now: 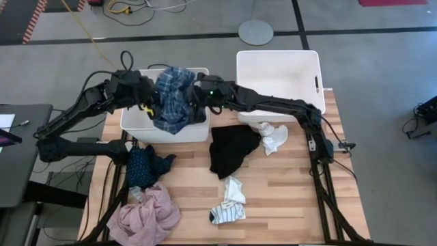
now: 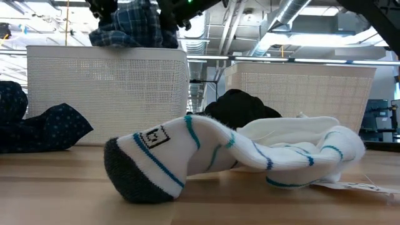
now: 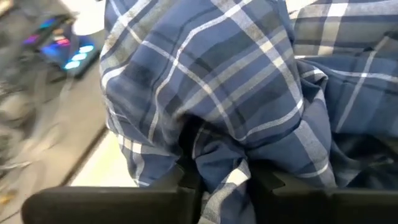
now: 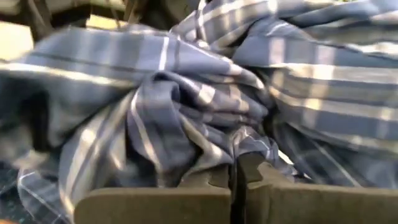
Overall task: Sort clothes
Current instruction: Put the blue patterned polo shirt into the left laundry bin
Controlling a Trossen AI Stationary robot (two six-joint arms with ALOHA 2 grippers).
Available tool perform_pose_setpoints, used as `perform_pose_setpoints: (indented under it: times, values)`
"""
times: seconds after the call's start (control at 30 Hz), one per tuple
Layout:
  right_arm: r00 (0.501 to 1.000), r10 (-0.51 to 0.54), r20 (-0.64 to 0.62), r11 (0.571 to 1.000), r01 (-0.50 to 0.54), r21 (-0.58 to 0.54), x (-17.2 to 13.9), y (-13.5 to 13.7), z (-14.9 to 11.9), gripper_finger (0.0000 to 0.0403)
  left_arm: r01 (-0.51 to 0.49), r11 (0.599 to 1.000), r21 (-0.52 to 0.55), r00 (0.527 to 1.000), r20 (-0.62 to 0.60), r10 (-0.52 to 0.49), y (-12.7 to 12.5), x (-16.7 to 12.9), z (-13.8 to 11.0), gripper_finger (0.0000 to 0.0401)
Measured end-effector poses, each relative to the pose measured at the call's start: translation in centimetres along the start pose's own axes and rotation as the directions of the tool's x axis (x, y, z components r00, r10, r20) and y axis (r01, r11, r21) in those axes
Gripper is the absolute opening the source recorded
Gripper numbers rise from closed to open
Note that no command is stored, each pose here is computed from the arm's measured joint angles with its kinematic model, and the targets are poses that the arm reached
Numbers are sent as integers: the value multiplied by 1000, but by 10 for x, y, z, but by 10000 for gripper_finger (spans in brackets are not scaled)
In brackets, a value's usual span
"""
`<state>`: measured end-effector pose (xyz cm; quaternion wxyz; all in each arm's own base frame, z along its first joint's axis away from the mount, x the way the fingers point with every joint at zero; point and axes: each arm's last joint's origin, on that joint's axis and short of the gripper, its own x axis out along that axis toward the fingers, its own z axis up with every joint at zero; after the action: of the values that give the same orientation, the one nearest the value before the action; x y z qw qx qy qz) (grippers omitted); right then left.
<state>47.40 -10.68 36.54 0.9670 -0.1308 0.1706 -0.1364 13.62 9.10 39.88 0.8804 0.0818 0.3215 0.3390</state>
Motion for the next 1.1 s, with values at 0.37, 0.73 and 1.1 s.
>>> perform_pose_setpoints:
  times: [0.37, 0.73, 1.1]
  values:
    - [1000, 11, 7, 993, -11, 116, 2, -28, -7, 13, -69, 997, 19, 983, -171, 71, 6, 25, -7, 61]
    - [982, 176, -68, 978, -167, 124, 4, -12, -20, 81, 105, 994, -13, 952, -289, -104, -4, 39, -15, 145]
    - [948, 285, -143, 948, -256, 190, 2, -6, -30, 284, 343, 930, -130, 881, -299, -367, -4, 11, -10, 280]
